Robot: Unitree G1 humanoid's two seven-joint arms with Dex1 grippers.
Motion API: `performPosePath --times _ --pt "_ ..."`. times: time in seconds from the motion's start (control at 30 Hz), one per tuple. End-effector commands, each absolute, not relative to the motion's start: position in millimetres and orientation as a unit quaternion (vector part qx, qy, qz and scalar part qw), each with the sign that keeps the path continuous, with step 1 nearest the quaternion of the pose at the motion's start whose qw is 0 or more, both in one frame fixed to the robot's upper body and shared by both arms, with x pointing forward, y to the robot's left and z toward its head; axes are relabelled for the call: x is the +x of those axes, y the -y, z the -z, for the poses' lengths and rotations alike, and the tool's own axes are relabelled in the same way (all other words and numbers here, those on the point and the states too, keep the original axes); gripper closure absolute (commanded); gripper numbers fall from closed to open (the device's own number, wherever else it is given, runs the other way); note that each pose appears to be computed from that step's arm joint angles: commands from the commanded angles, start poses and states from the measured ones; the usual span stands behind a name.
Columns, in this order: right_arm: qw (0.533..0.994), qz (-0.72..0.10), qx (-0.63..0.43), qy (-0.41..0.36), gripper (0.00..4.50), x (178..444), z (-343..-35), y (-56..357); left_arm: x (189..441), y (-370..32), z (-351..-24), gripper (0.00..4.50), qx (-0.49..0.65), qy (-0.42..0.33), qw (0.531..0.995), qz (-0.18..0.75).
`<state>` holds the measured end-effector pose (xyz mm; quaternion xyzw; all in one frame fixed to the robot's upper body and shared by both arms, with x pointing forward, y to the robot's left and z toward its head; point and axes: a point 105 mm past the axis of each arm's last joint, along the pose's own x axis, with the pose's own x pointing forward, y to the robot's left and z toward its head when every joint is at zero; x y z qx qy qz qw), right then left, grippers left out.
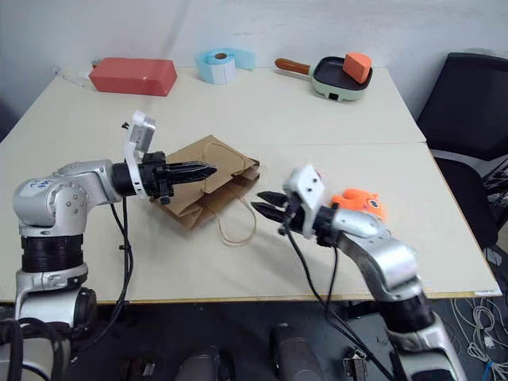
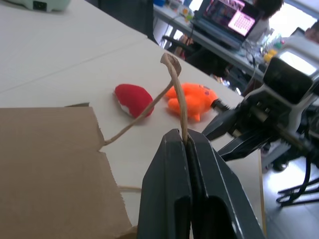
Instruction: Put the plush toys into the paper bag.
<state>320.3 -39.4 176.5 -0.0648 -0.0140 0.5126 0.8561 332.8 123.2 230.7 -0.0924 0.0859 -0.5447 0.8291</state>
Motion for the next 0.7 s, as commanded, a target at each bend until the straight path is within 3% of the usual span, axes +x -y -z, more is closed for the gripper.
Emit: performPosePath --times 0.03,0.37,0.7 --pt "0.853 -0.517 -0.070 0.025 4.48 328.2 -174.0 20.4 323.1 -119.1 -251.9 4.50 -0.106 -0.037 0.829 0.547" --pt "0.838 -0.537 -0.099 -0.009 4.48 351.4 -148.1 -6.5 293.9 -120.5 -250.6 4.50 -0.116 -0.034 0.811 0.572" --pt "0.730 -0.616 -0.295 -0.024 4.48 346.2 -123.6 -22.1 293.7 -113.0 -266.7 4.50 -0.123 0.021 0.800 0.586"
